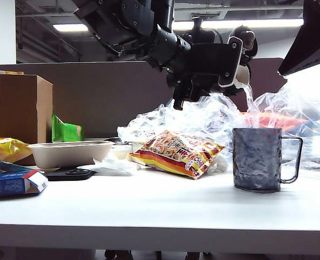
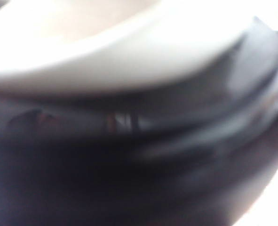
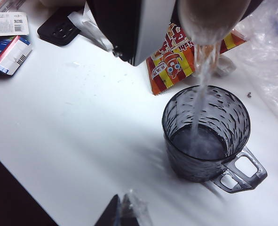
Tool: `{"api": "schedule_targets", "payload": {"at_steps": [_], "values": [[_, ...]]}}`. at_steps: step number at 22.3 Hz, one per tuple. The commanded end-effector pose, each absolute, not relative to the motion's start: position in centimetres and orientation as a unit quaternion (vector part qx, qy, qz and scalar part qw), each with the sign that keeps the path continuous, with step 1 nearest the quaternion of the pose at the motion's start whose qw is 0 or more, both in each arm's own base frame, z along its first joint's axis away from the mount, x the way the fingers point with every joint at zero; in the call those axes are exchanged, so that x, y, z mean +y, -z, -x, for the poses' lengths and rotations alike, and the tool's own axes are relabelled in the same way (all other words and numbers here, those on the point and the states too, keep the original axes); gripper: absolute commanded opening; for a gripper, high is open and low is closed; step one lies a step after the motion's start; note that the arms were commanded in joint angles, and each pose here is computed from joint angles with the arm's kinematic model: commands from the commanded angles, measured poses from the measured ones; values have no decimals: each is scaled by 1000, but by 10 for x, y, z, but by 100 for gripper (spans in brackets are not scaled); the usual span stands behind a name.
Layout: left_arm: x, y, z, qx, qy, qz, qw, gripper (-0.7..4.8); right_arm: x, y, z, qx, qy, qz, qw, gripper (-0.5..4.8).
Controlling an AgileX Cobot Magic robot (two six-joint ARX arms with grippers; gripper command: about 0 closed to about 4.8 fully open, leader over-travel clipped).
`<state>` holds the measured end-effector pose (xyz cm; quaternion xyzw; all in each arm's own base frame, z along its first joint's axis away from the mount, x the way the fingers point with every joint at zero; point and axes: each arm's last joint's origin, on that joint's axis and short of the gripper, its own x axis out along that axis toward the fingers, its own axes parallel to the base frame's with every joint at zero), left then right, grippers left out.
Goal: Pick up the black thermos, pour some water into the cup, then place the black thermos back on the table.
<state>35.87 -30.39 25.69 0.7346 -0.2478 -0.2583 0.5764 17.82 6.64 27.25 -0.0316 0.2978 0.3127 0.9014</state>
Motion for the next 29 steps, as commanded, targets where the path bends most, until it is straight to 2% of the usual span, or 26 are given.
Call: {"api": "schedule_targets", "payload": {"at_steps": [1,8,14,29], "values": [[-303,-277,-357,-284,218,-724,590,-6,67,-275,-178,289,-317,34,903,-6],[-304,-279,-357,-292,208,-737,573,-6,66,-272,-176,306,-311,35,899,-6],[-304,-279,-357,-292,208,-737,573,-6,59,-269,-178,321,-207,80,921,-6],[-304,-279,-357,-292,208,-735,575,-6,59,-269,-178,318,-211,94,920,-6]]}}
